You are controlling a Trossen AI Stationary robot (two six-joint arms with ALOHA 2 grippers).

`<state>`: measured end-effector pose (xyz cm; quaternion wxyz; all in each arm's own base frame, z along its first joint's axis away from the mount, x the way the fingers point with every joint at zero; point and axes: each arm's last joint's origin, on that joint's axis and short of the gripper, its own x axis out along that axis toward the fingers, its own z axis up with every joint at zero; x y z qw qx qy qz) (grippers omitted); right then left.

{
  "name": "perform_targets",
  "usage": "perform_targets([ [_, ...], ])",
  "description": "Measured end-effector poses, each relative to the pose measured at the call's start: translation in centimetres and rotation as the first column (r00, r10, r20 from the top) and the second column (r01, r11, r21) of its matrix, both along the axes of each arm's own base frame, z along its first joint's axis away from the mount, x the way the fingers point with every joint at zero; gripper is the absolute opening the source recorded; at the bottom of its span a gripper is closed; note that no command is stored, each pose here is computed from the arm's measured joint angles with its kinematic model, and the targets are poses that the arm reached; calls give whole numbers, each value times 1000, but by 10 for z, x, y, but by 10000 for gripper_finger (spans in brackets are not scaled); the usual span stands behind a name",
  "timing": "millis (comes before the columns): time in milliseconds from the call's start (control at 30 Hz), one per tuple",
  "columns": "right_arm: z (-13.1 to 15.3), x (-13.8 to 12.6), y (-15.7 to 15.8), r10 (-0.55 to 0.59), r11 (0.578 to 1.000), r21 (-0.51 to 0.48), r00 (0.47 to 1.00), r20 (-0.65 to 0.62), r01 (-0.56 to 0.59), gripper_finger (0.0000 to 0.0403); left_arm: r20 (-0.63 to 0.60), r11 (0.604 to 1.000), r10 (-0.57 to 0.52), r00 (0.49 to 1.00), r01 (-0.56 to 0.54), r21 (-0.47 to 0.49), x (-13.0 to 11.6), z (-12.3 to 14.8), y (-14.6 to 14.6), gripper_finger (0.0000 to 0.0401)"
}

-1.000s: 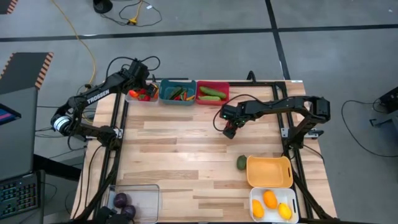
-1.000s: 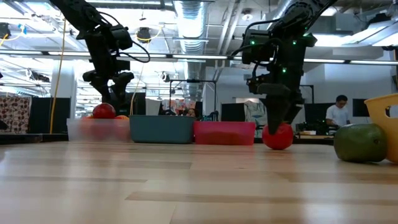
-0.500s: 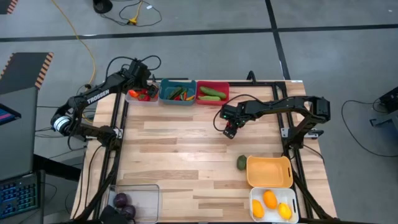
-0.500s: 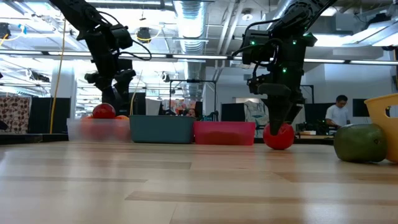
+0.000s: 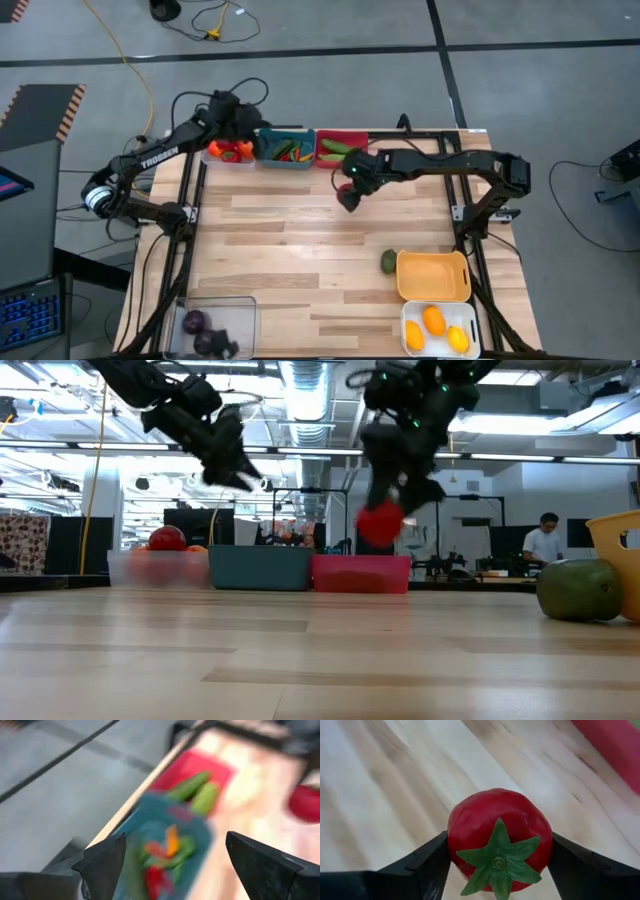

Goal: Sort produce into baskets
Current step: Put the red tomato into the top transparent bin

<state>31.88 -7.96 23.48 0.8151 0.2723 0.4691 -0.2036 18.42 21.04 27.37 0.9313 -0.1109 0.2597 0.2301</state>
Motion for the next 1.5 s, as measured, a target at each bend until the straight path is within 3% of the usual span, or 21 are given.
perform_targets([
  [133,21,11,-7,-26,997,73,990,141,15,319,76,976,-207,975,200,87,19,8,-14,330],
  [333,45,20,-24,-63,978,211,941,332,-8,320,-6,855,-451,893,434,284,51,11,-49,330],
  [433,53,21,-32,-84,963,268,916,391,-27,320,-52,798,-504,862,487,355,64,12,-67,330],
  [667,61,20,-46,-126,930,362,880,457,-55,320,-138,729,-512,848,514,453,82,14,-99,330],
  [1067,74,27,-49,-148,934,349,802,579,-80,320,-134,699,-484,865,474,536,95,20,-124,330],
  [1500,85,33,-46,-122,944,308,735,667,-122,321,-78,706,-439,895,398,586,98,28,-126,330],
])
